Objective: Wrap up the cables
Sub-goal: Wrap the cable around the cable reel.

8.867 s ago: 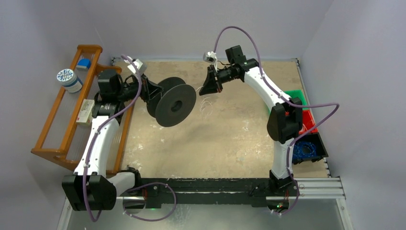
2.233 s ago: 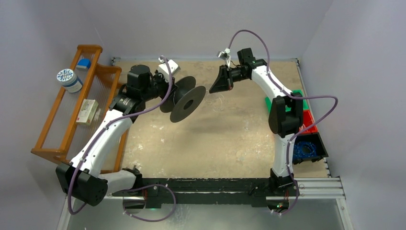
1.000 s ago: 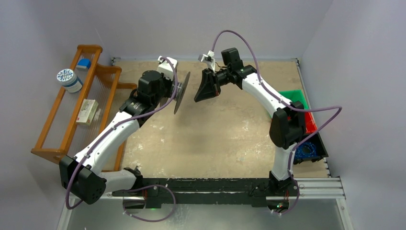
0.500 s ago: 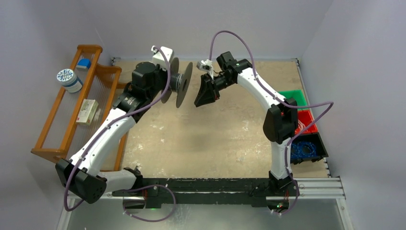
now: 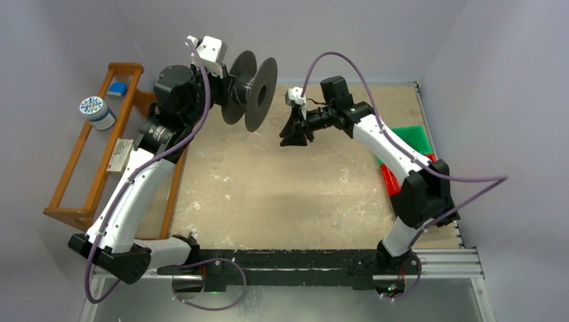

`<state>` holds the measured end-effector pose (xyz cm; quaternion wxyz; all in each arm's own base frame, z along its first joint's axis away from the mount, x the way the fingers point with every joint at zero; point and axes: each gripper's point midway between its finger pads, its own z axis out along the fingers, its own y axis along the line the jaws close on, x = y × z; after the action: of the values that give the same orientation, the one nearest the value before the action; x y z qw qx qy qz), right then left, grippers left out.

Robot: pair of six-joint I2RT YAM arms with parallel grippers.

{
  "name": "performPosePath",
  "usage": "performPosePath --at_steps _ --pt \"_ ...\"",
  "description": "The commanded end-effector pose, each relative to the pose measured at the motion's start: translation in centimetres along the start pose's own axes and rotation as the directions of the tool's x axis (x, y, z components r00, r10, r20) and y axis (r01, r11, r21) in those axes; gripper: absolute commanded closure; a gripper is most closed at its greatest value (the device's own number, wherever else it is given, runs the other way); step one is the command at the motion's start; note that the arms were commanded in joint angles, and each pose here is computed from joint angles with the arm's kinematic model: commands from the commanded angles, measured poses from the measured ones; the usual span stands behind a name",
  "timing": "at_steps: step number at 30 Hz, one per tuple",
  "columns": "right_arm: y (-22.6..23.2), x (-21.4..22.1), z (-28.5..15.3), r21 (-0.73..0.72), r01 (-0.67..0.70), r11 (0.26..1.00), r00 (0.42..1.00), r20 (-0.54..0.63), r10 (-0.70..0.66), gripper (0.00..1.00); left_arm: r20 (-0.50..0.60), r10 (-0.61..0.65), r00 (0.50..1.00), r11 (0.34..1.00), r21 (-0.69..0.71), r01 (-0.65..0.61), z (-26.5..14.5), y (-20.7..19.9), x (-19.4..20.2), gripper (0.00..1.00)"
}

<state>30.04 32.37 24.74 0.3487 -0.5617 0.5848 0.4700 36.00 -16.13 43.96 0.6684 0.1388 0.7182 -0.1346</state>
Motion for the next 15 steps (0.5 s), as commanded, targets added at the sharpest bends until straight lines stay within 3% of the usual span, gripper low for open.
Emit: performPosePath --at_steps 1,8,11,15 --pt "-0.8 -3.3 -0.5 0.088 0.249 0.965 0.961 0.102 -0.257 0.6 0.134 -0.081 0.988 0.99 0.126 0.064 -1.5 -1.6 -5.4 1.0" --pt "-0.3 -3.7 -0.3 0.131 0.37 0.92 0.901 0.191 -0.39 0.56 0.14 -0.159 0.977 0.964 0.235 0.124 -2.3 -2.4 -6.5 1.0" --pt "-0.7 -3.6 -0.2 0.17 0.363 0.916 0.897 0.202 -0.393 0.56 0.149 -0.182 0.972 0.959 0.245 0.142 -2.6 -2.1 -7.0 1.0" --pt "0.4 -3.5 0.0 0.111 0.337 0.935 0.901 0.252 -0.354 0.55 0.151 -0.204 0.967 0.954 0.252 0.162 -2.7 -1.8 -6.8 1.0"
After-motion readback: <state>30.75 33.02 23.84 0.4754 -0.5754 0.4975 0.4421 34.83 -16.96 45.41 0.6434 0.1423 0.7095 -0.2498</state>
